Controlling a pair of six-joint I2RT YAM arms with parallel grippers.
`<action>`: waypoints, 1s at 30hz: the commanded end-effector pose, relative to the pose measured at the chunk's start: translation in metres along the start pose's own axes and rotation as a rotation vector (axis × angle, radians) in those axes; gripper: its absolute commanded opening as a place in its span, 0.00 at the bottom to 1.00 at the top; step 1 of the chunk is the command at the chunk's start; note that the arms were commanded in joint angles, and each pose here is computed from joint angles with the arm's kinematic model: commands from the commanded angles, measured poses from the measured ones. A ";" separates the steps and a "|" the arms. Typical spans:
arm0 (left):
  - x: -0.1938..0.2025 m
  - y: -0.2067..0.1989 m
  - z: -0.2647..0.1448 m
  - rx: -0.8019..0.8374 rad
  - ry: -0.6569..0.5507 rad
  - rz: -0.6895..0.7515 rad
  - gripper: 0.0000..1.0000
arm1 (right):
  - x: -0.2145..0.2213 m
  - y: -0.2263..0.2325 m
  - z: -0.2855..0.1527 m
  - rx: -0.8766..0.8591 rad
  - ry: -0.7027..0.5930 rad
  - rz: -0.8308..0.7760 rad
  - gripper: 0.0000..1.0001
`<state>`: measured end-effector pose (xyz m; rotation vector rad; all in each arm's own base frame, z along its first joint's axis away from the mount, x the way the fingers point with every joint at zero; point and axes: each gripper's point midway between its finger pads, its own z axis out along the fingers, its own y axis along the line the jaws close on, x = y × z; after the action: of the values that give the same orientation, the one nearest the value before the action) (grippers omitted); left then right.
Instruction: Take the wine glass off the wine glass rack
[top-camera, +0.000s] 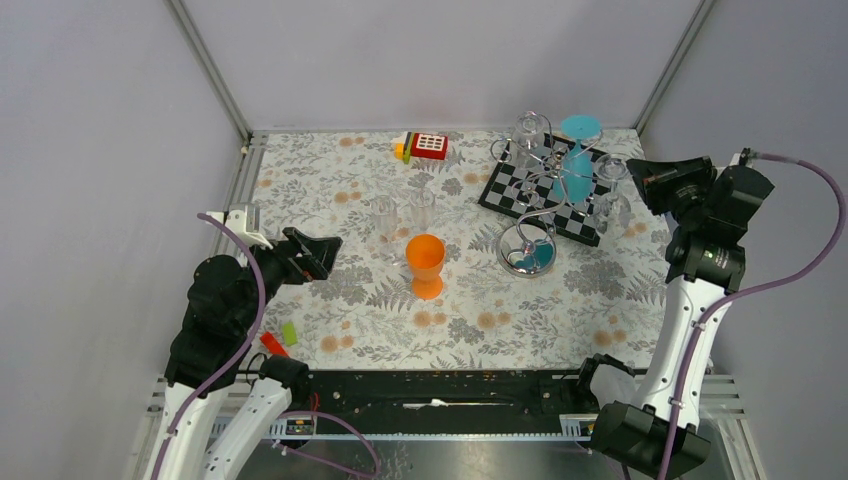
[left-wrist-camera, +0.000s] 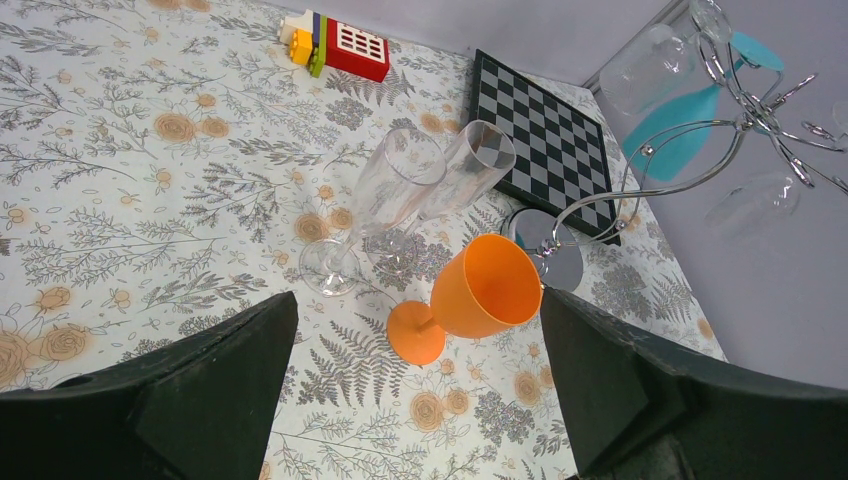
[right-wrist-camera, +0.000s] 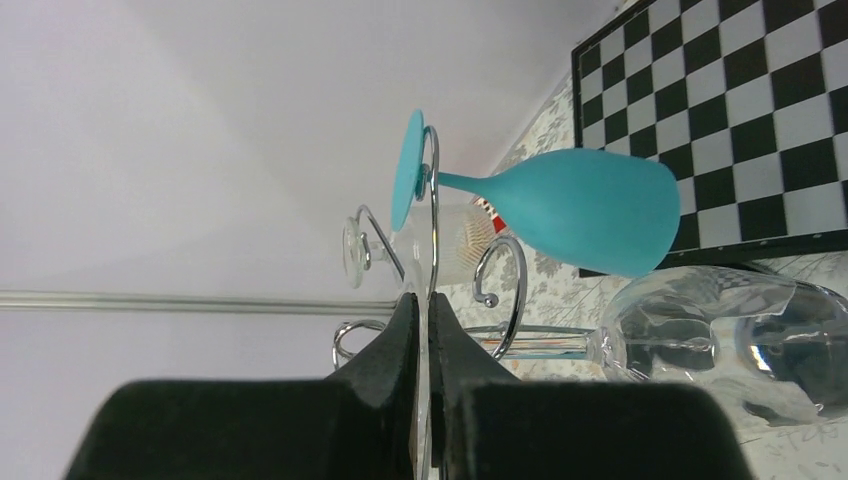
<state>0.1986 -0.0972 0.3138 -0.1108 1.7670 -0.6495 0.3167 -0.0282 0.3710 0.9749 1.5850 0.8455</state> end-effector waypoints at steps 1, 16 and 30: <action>-0.015 -0.008 -0.002 0.024 -0.051 0.009 0.99 | 0.009 0.028 -0.004 -0.144 0.067 0.050 0.00; -0.013 -0.007 0.001 0.023 -0.044 0.007 0.99 | -0.003 0.048 0.018 -0.353 0.066 0.106 0.00; -0.014 -0.007 -0.001 0.024 -0.044 0.007 0.99 | -0.030 0.049 0.032 -0.330 -0.055 0.029 0.00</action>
<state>0.1990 -0.0974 0.3135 -0.1111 1.7690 -0.6497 0.3591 -0.0252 0.3856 0.8803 1.4085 1.1327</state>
